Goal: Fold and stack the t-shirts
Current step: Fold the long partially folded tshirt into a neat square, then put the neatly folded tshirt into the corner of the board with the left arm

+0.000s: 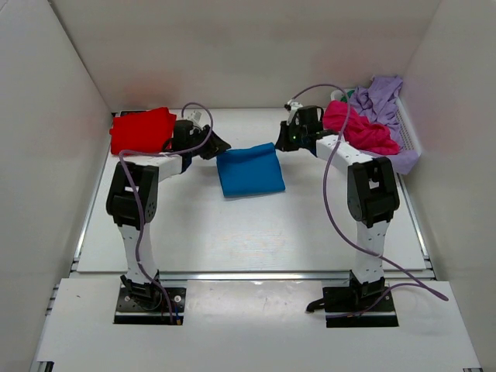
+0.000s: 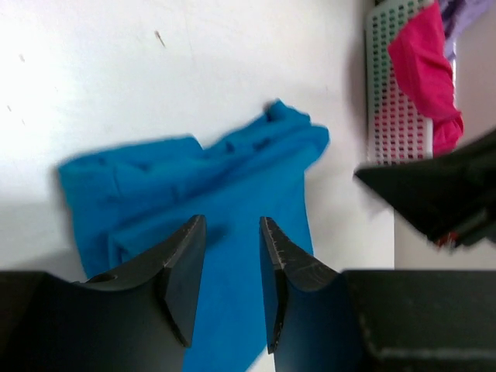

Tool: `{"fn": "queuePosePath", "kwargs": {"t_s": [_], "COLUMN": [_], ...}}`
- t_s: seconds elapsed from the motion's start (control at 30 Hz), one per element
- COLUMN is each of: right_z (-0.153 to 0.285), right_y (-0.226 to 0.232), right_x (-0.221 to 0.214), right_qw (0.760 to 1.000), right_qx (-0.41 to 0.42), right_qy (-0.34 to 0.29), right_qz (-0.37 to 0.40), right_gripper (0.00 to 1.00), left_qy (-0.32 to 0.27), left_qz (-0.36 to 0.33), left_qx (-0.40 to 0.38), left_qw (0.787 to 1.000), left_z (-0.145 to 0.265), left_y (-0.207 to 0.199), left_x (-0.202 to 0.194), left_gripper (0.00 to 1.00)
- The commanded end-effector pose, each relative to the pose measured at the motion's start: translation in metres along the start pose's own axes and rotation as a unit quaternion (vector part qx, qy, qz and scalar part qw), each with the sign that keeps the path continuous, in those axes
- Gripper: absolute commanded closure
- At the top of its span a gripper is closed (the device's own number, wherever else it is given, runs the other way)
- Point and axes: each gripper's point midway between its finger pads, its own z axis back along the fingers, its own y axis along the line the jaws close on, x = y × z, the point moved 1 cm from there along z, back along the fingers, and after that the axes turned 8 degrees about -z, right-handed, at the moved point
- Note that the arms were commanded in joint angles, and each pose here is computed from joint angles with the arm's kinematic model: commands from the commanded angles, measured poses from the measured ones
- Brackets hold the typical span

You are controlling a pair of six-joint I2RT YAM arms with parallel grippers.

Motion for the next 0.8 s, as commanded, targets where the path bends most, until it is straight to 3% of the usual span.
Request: {"fn": "queuePosePath", "kwargs": {"t_s": [0.0, 0.17, 0.3, 0.37, 0.43, 0.6, 0.77], "right_z": [0.012, 0.034, 0.052, 0.058, 0.062, 0.067, 0.075], "right_y": [0.013, 0.01, 0.005, 0.001, 0.006, 0.008, 0.01], "right_x": [-0.002, -0.007, -0.015, -0.025, -0.022, -0.035, -0.043], "right_qw": [1.0, 1.0, 1.0, 1.0, 1.0, 1.0, 1.0], "right_qx": [0.018, 0.008, 0.007, 0.003, 0.007, 0.01, 0.014], "right_qy": [-0.01, -0.02, -0.026, -0.022, -0.026, -0.014, -0.016], "right_qz": [0.016, 0.015, 0.004, 0.002, 0.007, 0.007, -0.004], "right_gripper": [1.0, 1.0, 1.0, 1.0, 1.0, 1.0, 0.99], "left_qy": [-0.029, -0.023, -0.084, -0.063, -0.018, 0.055, 0.088], "left_qz": [-0.005, -0.021, -0.021, -0.011, -0.014, -0.034, -0.078], "left_qx": [0.001, 0.039, 0.037, 0.031, 0.021, 0.066, 0.104], "left_qw": [1.0, 0.999, 0.996, 0.997, 1.0, 0.996, 0.988], "left_z": [-0.014, -0.033, 0.003, 0.016, 0.02, 0.041, 0.042], "left_y": [-0.001, 0.01, -0.001, 0.0, 0.001, 0.02, 0.017], "left_x": [0.027, 0.046, 0.069, 0.064, 0.041, -0.016, -0.036], "left_gripper": [0.55, 0.58, 0.56, 0.56, 0.49, 0.41, 0.39]}}
